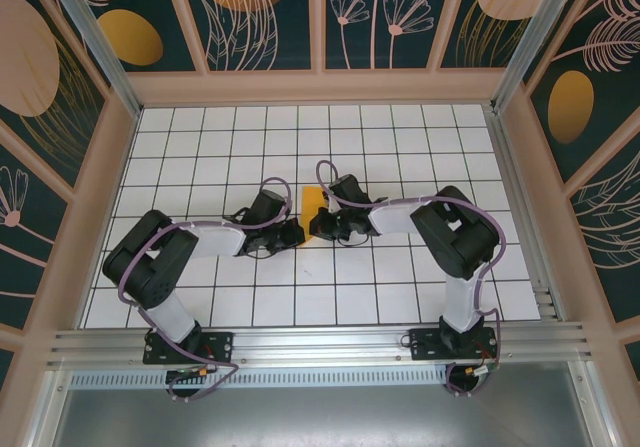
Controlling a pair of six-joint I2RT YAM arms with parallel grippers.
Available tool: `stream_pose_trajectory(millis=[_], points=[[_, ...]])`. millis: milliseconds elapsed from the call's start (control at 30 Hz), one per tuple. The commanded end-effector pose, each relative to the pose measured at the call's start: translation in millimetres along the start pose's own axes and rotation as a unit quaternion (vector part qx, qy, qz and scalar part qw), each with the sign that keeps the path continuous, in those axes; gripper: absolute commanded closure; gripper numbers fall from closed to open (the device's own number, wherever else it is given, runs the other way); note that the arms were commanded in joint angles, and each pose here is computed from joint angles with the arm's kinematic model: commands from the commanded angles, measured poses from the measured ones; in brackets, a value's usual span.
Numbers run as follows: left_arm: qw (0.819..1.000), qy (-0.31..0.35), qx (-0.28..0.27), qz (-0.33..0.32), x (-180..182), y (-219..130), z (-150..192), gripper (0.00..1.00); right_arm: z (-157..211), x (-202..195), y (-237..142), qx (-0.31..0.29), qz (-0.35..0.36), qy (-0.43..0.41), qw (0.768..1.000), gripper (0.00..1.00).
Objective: Fold a paper plane with a square sheet of paper (pick it up from the middle)
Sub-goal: Third fold the triangle at the center of the table.
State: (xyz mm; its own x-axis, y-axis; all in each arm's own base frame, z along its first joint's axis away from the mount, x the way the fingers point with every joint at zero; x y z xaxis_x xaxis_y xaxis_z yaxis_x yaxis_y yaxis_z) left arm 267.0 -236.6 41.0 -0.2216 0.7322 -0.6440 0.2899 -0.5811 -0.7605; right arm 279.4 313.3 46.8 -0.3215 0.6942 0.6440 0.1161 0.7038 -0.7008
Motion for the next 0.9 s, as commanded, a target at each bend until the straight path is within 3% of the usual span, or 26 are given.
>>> stream_pose_trajectory(millis=[0, 433, 867], points=[[0.987, -0.002, 0.02, -0.16, 73, 9, 17, 0.92, -2, -22, 3, 0.011, 0.025, -0.014, 1.0, 0.98], [0.976, 0.021, 0.029, -0.216, 93, 7, 20, 0.94, -28, -45, -18, -0.014, 0.043, -0.01, 0.999, 0.98], [0.976, 0.024, 0.029, -0.215, 91, 6, 20, 0.94, -47, -76, -32, -0.03, 0.096, 0.002, 0.995, 0.98]])
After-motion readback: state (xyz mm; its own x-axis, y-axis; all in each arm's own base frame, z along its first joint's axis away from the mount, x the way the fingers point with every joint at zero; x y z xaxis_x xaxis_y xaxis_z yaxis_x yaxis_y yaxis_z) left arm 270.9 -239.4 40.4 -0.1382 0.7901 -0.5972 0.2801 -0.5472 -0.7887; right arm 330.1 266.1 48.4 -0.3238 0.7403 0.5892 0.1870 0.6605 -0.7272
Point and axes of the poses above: each hand's point on the last joint's axis, 136 mm out from that joint toward the fingers, its own y axis out along the fingers, its own x axis along the line the jaws close on, z = x × y, the point moved 4 cm from there along -y, back along the fingers, and after that the axes turned 13 degrees about -y, right-handed, at the moved point
